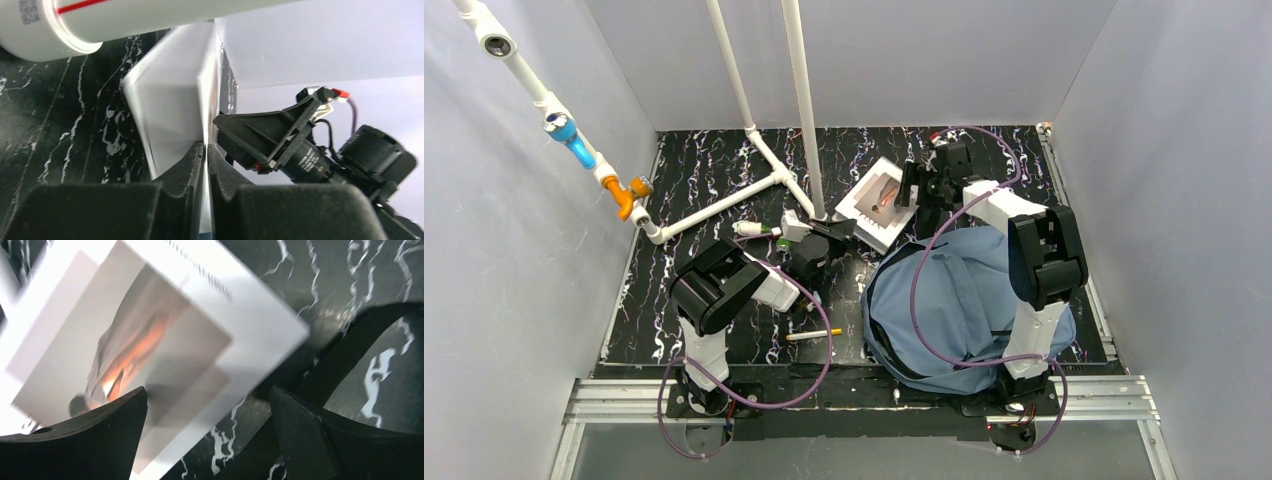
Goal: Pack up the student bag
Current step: Pick up the book from the center of the board.
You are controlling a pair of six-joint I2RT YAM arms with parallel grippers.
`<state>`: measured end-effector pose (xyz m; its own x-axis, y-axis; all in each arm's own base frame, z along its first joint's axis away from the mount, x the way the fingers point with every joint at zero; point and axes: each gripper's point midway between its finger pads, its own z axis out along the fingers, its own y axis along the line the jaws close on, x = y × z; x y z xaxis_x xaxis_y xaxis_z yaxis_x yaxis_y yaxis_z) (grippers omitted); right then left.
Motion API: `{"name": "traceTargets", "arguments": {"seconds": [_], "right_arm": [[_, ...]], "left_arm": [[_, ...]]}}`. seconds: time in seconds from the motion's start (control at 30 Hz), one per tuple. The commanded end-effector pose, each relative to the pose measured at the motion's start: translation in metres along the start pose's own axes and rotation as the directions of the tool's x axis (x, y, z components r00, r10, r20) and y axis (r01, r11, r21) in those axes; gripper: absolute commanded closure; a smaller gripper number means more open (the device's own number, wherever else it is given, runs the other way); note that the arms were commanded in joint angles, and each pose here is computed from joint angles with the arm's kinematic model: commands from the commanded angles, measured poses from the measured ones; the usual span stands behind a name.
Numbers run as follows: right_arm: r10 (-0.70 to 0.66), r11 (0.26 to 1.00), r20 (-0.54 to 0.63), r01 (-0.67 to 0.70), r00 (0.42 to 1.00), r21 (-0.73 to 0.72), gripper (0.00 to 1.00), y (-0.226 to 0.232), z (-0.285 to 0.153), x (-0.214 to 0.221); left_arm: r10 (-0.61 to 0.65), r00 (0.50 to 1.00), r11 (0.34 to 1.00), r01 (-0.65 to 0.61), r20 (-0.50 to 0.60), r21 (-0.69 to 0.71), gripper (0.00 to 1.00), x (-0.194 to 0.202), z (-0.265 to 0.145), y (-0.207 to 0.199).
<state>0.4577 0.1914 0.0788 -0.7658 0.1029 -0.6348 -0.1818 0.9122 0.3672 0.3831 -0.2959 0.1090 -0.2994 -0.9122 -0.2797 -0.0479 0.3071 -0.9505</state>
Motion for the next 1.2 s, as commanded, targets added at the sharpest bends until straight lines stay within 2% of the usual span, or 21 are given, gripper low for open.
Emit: {"name": "traceTargets", "arguments": {"seconds": [0.0, 0.13, 0.23, 0.3, 0.37, 0.43, 0.5, 0.63, 0.77, 0.97, 1.1, 1.17], "right_arm": [[-0.122, 0.987, -0.145, 0.135, 0.982, 0.084, 0.02, 0.004, -0.025, 0.035], [-0.223, 0.964, -0.114, 0.236, 0.968, 0.126, 0.01, 0.017, -0.045, 0.026], [-0.342, 0.937, -0.047, 0.345, 0.938, 0.06, 0.02, 0.044, -0.059, 0.023], [-0.493, 0.868, 0.032, 0.489, 0.869, 0.084, 0.02, 0.064, -0.069, 0.024], [-0.639, 0.769, 0.119, 0.632, 0.76, 0.098, 0.02, 0.091, -0.08, 0.028], [-0.733, 0.677, 0.184, 0.729, 0.654, 0.105, 0.02, 0.111, -0.088, 0.033], [-0.78, 0.619, 0.217, 0.775, 0.586, 0.13, 0.02, 0.122, -0.095, 0.035], [-0.837, 0.532, 0.241, 0.835, 0.492, 0.142, 0.02, 0.127, -0.103, 0.049], [-0.885, 0.434, 0.285, 0.874, 0.369, 0.217, 0.01, 0.13, -0.108, 0.058], [-0.913, 0.393, 0.249, 0.857, 0.322, 0.332, 0.0, 0.118, -0.095, 0.052], [-0.945, 0.324, 0.191, 0.829, 0.264, 0.455, 0.0, 0.104, -0.087, 0.043], [-0.957, 0.285, 0.179, 0.835, 0.226, 0.47, 0.0, 0.105, -0.082, 0.044]], "left_arm": [[-0.083, 0.996, 0.993, 0.085, -0.035, 0.079, 0.96, 0.002, -0.008, -0.036], [-0.052, 0.998, 0.996, 0.055, -0.04, 0.065, 1.0, -0.001, -0.009, -0.038], [-0.065, 0.997, 0.998, 0.066, -0.049, 0.026, 1.0, -0.002, -0.011, -0.035], [-0.083, 0.995, 0.996, 0.084, -0.064, 0.006, 1.0, -0.003, -0.01, -0.036], [-0.092, 0.992, 0.996, 0.091, -0.083, -0.011, 1.0, -0.002, -0.009, -0.04], [-0.107, 0.988, 0.994, 0.104, -0.111, -0.035, 1.0, 0.0, -0.009, -0.043], [-0.124, 0.983, 0.991, 0.118, -0.132, -0.055, 1.0, 0.001, -0.009, -0.045], [-0.143, 0.979, 0.989, 0.134, -0.148, -0.07, 1.0, -0.003, -0.01, -0.05], [-0.17, 0.972, 0.983, 0.157, -0.161, -0.094, 1.0, -0.007, -0.01, -0.054], [-0.204, 0.957, 0.977, 0.186, -0.204, -0.105, 1.0, -0.007, -0.012, -0.063], [-0.218, 0.948, 0.974, 0.194, -0.232, -0.121, 1.0, -0.005, -0.013, -0.062], [-0.234, 0.942, 0.969, 0.207, -0.241, -0.132, 1.0, -0.004, -0.014, -0.06]]}}
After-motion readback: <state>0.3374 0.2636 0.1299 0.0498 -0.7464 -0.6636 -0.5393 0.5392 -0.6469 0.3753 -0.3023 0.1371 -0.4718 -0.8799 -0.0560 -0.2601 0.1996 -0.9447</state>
